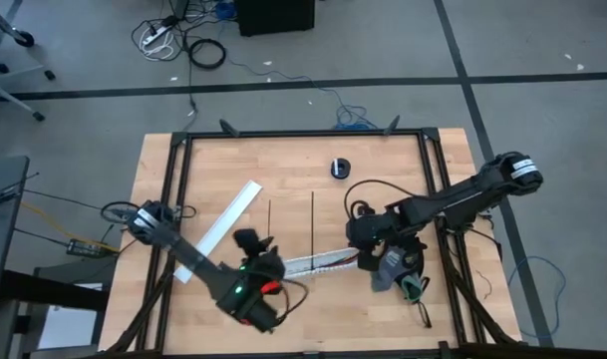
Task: Ziptie cables
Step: Close the white cable duct
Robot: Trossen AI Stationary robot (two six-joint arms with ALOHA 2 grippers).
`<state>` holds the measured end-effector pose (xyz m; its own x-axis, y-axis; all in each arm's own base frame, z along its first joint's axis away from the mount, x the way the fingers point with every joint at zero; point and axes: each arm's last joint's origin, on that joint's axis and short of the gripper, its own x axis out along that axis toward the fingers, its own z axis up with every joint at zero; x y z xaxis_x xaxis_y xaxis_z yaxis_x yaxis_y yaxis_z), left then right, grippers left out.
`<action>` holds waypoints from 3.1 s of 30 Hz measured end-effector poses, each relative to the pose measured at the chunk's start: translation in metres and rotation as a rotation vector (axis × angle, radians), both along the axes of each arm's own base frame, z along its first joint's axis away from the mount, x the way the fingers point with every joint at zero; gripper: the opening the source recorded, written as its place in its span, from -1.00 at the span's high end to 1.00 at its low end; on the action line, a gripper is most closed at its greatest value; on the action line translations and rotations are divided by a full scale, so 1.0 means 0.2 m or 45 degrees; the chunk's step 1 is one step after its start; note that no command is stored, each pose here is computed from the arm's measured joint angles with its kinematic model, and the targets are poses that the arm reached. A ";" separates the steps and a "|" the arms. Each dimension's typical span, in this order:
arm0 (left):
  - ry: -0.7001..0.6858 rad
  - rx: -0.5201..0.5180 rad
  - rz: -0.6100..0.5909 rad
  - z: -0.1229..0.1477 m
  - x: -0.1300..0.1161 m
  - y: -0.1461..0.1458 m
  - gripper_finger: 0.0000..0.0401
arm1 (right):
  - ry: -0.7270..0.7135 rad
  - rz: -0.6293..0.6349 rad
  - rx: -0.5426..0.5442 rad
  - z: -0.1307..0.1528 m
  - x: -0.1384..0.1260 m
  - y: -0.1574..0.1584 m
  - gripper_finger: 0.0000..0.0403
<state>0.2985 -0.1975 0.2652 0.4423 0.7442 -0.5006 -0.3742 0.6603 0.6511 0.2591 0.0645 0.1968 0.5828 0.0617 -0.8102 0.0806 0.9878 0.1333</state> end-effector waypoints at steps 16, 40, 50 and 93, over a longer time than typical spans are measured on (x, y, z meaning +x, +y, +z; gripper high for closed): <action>-0.307 -0.114 0.114 -0.17 -0.36 0.00 0.37 | 0.113 -0.171 -0.097 -0.06 -0.06 0.09 1.00; -0.514 -0.249 0.051 -0.30 -0.51 0.05 0.37 | 0.081 -0.345 -0.203 -0.23 -0.15 0.07 1.00; -0.597 -0.490 0.388 -0.10 -0.65 0.25 0.37 | -0.038 -0.231 -0.338 0.00 -0.08 -0.03 1.00; -0.128 -1.157 0.485 -0.62 -0.67 0.90 0.37 | -0.120 -0.241 -0.112 0.25 -0.23 -0.32 -0.08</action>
<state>0.1653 -0.0168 0.1421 0.3249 0.1974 -0.9249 -0.6912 0.7171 -0.0898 0.2137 -0.0002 0.2476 0.6506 -0.1247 -0.7491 0.2572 0.9643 0.0628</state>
